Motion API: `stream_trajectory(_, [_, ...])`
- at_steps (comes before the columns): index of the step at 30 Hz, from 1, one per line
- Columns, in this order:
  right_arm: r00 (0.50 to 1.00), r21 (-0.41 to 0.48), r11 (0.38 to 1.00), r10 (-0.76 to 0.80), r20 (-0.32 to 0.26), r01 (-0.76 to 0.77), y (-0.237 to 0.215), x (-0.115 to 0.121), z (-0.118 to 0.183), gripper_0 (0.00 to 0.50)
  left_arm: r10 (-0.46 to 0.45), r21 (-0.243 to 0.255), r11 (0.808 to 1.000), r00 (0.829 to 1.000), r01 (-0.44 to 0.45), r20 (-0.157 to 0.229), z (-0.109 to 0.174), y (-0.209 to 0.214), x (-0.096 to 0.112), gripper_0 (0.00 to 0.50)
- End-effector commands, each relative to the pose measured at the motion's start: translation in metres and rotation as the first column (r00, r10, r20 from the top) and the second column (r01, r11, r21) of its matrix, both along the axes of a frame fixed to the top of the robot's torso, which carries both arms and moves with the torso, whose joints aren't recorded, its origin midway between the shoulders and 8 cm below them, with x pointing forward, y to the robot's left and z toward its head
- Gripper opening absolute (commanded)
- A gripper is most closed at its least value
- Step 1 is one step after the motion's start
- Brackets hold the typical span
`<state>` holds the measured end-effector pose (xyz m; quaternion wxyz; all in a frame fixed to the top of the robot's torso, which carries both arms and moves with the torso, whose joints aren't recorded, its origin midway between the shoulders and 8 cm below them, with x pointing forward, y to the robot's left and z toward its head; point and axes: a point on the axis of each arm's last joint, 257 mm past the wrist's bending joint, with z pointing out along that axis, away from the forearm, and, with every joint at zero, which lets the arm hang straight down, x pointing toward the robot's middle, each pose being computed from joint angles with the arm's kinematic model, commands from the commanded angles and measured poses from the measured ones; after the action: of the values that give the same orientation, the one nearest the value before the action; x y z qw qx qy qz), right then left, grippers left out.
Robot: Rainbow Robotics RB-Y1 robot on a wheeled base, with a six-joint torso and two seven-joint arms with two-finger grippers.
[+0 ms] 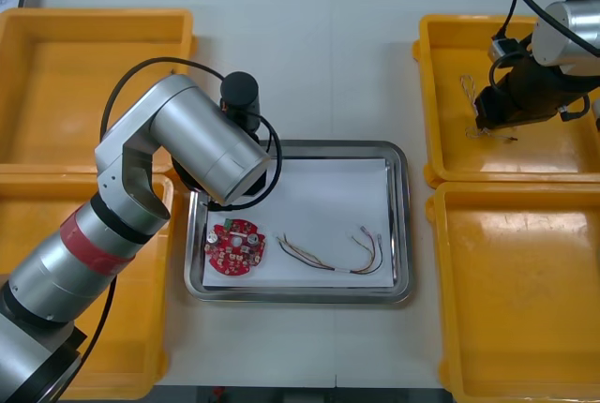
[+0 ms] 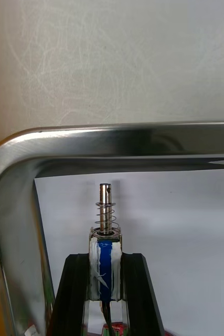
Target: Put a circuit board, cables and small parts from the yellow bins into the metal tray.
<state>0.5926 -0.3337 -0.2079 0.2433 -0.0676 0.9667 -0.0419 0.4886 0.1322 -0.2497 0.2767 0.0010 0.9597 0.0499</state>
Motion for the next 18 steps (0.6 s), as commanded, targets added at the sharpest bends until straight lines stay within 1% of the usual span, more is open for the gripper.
stream_trajectory(1, [1.0,0.028,1.0,-0.013,0.025,0.012,0.021,0.011,0.013,0.5,-0.036,0.001,0.999,0.999,0.036,-0.01,-0.012,-0.016,-0.007,0.0])
stream_trajectory(6, [0.999,0.038,0.999,-0.025,0.023,0.024,0.025,0.011,0.012,0.5,-0.039,-0.004,0.999,0.999,0.039,0.0,-0.015,-0.017,-0.002,0.0])
stream_trajectory(8, [0.999,0.039,0.999,-0.028,0.021,0.027,0.027,0.011,0.011,0.5,-0.041,-0.004,0.999,0.999,0.041,-0.001,-0.015,-0.017,-0.003,0.0])
stream_trajectory(12, [0.999,0.04,0.999,-0.031,0.036,0.03,0.033,0.015,0.012,0.5,-0.041,-0.004,0.999,0.999,0.041,0.001,-0.015,-0.017,-0.002,0.0])
stream_trajectory(13, [0.999,0.037,0.999,-0.035,0.042,0.033,0.033,0.017,0.014,0.5,-0.041,-0.004,0.999,0.999,0.041,0.001,-0.015,-0.017,-0.002,0.008])
stream_trajectory(14, [0.998,0.031,0.999,-0.039,0.046,0.037,0.032,0.018,0.016,0.5,-0.041,-0.004,0.999,0.999,0.041,0.001,-0.015,-0.017,-0.002,0.091])
stream_trajectory(15, [0.998,0.028,0.999,-0.036,0.05,0.035,0.033,0.019,0.018,0.5,-0.041,-0.004,0.999,0.999,0.041,0.001,-0.015,-0.017,-0.002,0.133])
stream_trajectory(17, [0.998,0.023,0.999,-0.039,0.057,0.038,0.035,0.021,0.023,0.5,-0.041,-0.003,0.999,0.999,0.041,0.002,-0.015,-0.017,-0.002,0.251])
stream_trajectory(18, [0.998,0.021,0.999,-0.039,0.058,0.038,0.035,0.022,0.023,0.5,-0.041,-0.004,0.999,0.999,0.041,0.001,-0.015,-0.017,-0.002,0.283])
